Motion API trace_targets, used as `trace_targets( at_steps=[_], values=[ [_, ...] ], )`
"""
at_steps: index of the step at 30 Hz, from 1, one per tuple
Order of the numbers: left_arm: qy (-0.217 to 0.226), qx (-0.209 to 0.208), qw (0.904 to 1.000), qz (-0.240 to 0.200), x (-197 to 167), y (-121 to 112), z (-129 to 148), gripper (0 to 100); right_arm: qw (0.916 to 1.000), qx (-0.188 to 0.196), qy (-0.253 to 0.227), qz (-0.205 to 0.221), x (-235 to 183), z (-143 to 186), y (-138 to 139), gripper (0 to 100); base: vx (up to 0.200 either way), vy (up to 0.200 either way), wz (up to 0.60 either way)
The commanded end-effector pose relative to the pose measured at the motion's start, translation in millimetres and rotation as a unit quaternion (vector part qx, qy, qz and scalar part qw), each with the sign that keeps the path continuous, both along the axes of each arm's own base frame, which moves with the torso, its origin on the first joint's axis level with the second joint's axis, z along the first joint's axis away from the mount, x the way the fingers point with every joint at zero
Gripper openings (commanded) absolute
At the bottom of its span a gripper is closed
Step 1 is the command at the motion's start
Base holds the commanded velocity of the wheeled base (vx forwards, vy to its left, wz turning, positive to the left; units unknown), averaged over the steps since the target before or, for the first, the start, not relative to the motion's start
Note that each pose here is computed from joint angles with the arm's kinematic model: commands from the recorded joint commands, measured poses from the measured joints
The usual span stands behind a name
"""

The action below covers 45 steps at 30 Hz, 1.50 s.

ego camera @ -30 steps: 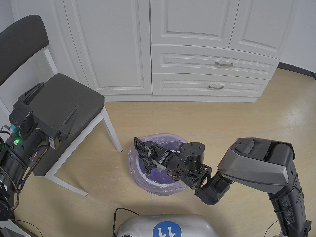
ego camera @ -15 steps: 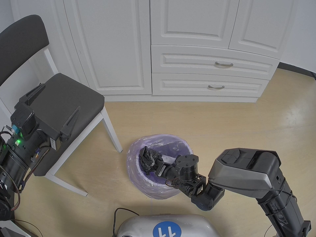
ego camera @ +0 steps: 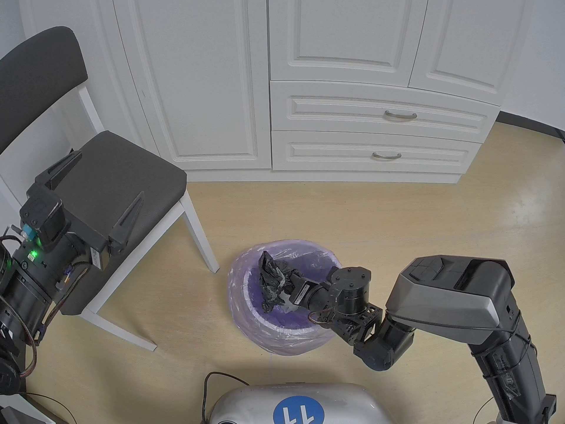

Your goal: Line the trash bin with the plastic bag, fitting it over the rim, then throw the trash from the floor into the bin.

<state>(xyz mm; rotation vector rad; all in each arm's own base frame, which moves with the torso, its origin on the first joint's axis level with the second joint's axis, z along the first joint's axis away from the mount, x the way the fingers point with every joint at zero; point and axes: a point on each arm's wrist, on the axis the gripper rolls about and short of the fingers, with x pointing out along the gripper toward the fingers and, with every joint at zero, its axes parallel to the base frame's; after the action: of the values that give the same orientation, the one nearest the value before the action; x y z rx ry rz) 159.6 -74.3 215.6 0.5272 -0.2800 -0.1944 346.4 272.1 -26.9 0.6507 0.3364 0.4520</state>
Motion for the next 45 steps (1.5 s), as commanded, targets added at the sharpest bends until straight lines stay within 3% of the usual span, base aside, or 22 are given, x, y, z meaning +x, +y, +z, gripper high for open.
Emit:
trace_targets(
  at_steps=[1,23,24,36,40,42,44,45],
  values=[
    [-0.002,-0.001,1.0,0.001,-1,0,1,100,0.9999,0.003,-0.005,-0.009,5,8,-9,0,0.0,0.0,0.0],
    [0.002,0.001,1.0,0.001,1,0,-1,100,1.0,0.001,0.001,0.006,-3,0,1,0,0.0,0.0,0.0],
    [0.002,0.001,1.0,0.001,1,0,-1,100,1.0,0.001,0.001,0.005,-3,0,1,100,0.0,0.0,0.0],
    [0.001,0.0,1.0,0.001,0,0,0,100,0.9999,0.004,-0.009,-0.006,2,10,-6,100,0.0,0.0,0.0],
    [0.002,0.0,1.0,0.001,0,0,-1,100,0.9971,-0.055,-0.049,-0.02,8,31,-33,100,0.0,0.0,0.0],
    [0.002,0.0,1.0,0.001,1,0,-1,100,0.9881,-0.133,-0.072,-0.025,16,35,-60,100,0.0,0.0,0.0],
    [0.002,0.0,1.0,0.001,1,0,-1,100,0.9881,-0.133,-0.072,-0.025,16,35,-60,100,0.0,0.0,0.0],
    [0.002,0.0,1.0,0.001,1,0,0,100,0.9764,-0.192,-0.089,-0.043,28,38,-91,100,0.0,0.0,0.0]
  ],
)
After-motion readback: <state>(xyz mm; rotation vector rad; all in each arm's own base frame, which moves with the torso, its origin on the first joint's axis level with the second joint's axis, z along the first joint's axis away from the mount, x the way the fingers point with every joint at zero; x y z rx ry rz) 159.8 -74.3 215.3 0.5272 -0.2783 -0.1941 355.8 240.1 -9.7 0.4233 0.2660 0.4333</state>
